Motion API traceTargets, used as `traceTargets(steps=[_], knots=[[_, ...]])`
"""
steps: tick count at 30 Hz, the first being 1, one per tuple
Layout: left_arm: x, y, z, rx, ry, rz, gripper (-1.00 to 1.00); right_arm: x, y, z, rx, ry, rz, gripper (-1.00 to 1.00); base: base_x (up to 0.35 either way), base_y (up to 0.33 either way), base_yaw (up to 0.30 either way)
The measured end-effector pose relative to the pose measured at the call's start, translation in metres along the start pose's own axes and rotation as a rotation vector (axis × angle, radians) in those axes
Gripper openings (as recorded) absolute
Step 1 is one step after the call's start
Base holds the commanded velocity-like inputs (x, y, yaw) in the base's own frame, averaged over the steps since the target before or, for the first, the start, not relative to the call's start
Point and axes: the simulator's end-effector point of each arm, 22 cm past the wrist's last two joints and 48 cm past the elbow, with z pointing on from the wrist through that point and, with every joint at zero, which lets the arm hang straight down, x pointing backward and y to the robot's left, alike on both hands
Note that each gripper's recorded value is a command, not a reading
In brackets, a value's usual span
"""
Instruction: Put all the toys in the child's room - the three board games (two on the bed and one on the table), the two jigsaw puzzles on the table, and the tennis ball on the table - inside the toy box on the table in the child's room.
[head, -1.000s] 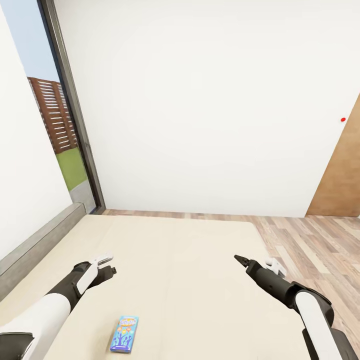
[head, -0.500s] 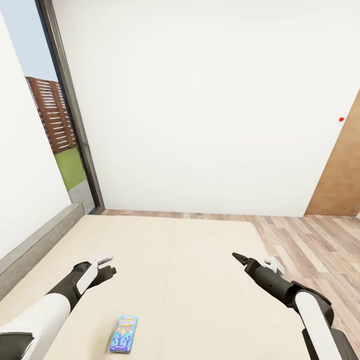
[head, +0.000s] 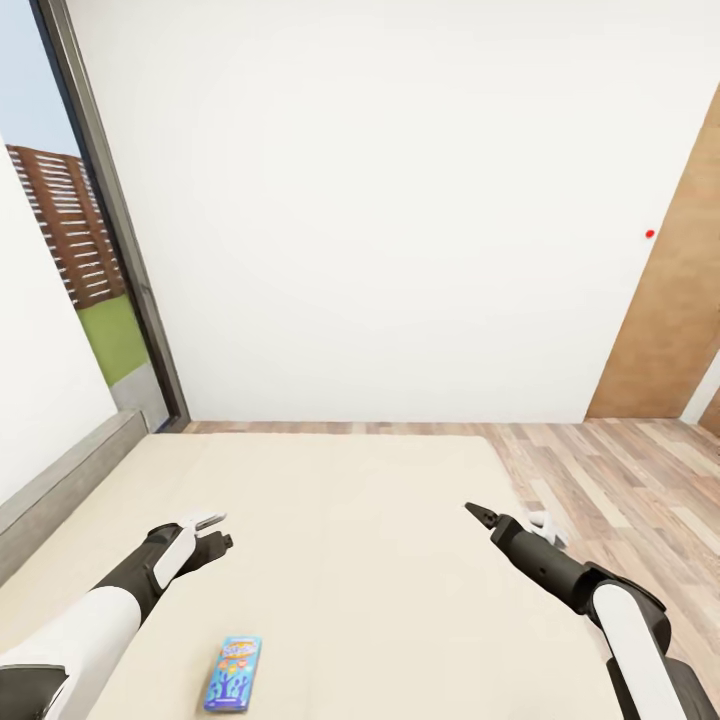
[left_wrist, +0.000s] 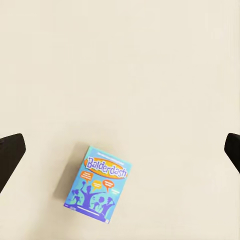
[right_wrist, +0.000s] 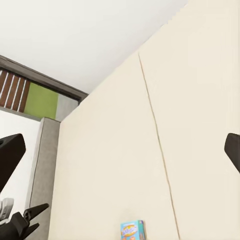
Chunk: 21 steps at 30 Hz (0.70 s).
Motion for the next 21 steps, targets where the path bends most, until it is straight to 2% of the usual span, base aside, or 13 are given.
traceTargets(steps=[7,21], knots=[[-0.0001,0.0007,0.0002,-0.001,0.000,0.000,1.00,-0.0001,-0.0002,0.0001,0.000,0.000,0.001,1.00,-0.042,0.162,-0.008],[0.0001,0.0001,0.0002,0.000,0.000,0.000,1.00,-0.0001,0.0001,0.0000,-0.001,0.000,0.001,1.00,-0.005,0.015,0.000]])
